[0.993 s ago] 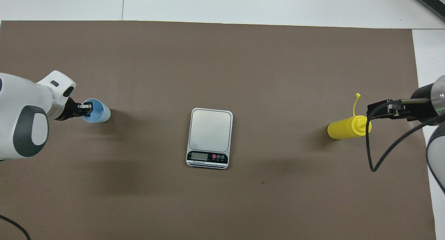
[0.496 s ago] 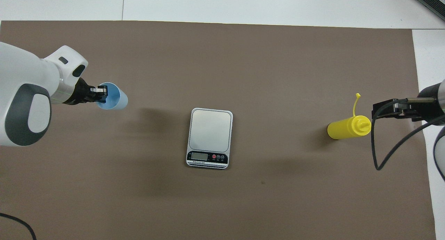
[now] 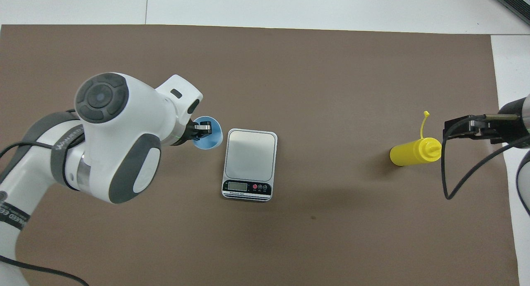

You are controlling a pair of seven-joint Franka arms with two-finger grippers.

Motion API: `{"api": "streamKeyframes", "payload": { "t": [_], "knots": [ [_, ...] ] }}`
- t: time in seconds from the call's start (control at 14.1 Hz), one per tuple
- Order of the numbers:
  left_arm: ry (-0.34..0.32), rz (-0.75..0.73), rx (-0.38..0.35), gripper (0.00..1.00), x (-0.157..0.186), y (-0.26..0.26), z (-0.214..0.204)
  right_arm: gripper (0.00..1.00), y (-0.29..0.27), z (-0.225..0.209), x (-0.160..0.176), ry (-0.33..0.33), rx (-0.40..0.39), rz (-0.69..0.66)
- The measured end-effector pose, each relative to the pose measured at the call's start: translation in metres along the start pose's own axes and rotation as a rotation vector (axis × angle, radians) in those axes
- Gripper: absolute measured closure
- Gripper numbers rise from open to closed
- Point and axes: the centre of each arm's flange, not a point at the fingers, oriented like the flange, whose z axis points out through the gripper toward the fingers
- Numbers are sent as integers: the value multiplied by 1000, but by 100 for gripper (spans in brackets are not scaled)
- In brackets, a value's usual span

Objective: Pour seasoning into cup on scale with both arms
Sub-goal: 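Lift the blue cup with the left gripper and carry it over the scale, then set the cup on the scale and withdraw the left gripper while the right gripper opens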

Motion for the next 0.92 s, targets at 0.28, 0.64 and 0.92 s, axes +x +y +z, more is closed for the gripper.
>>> {"api": "streamKeyframes", "payload": {
  "t": [0.28,0.64,0.92],
  "knots": [
    [36,46,-1,97,-27,51,8,0,8,1,2,0,2,201],
    [34,97,44,97,-33,70,49,0,33,10,11,-12,46,421],
    [36,101,42,97,-36,69,69,0,48,37,27,-71,106,624]
  ]
}}
